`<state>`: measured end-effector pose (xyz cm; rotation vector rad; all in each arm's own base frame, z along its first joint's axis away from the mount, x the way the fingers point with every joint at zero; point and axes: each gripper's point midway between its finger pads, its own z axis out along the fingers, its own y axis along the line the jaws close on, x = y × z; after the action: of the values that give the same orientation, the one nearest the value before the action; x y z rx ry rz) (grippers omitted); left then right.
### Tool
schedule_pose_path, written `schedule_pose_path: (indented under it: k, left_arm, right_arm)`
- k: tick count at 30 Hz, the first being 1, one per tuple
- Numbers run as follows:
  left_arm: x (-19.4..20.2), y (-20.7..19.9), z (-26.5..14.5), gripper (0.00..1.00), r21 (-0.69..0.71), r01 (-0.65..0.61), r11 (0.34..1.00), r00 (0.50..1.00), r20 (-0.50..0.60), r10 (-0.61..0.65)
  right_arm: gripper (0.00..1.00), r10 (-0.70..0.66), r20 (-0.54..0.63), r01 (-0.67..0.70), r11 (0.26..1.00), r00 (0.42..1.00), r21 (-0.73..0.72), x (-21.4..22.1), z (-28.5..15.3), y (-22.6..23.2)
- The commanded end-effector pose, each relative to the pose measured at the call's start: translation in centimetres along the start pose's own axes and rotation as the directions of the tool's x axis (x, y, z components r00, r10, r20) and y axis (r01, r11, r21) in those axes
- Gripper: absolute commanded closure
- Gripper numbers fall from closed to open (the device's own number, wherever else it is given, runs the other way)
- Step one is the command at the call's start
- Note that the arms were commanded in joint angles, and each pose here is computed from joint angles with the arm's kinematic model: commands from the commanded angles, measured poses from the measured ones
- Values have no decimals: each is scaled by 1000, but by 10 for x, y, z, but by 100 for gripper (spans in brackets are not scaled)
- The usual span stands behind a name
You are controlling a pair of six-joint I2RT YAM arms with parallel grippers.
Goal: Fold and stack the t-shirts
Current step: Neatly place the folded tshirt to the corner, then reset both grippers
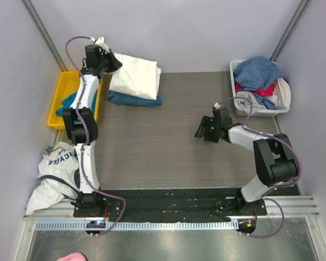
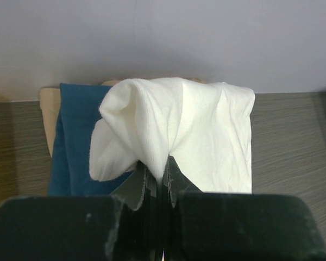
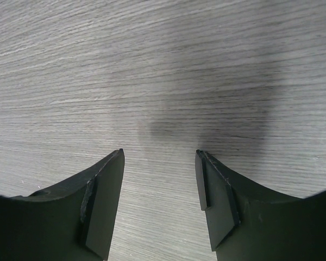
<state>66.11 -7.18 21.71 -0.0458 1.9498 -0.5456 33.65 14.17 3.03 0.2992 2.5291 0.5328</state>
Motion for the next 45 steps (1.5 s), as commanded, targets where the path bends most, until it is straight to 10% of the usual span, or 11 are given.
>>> schedule_pose_path:
  k: [1,6,7,8,10,20,31,45]
  left_arm:
    - [-30,10,-3,100,8,-23,1000,995,97,22]
    - [-14,17,0,89,1,-21,1000,997,70,21]
    - [-14,18,0,74,-2,-23,1000,997,77,23]
    - [-8,24,1,31,-20,-16,1000,998,68,18]
    - [-4,30,3,1,-48,-13,999,998,65,16]
    - [-22,37,-17,0,-145,-49,988,994,86,62]
    - [-58,-27,-134,0,-354,-54,934,974,187,128]
    - [91,-82,-306,0,-344,38,938,981,190,30]
  right_arm:
    - [37,4,1,-4,1000,1000,-3,-4,5,3]
    - [37,4,-2,-4,1000,1000,-4,-3,5,3]
    - [37,4,0,-4,1000,1000,-4,-4,4,3]
    - [37,5,-5,-5,1000,1000,-1,-2,4,2]
    - [37,5,-7,-5,1000,1000,-5,-1,4,2]
    - [37,-5,9,5,1000,1000,-24,-4,-6,8]
    - [36,-89,153,98,994,984,-52,-56,-42,36]
    - [19,-129,356,139,990,926,-3,-56,-122,40]
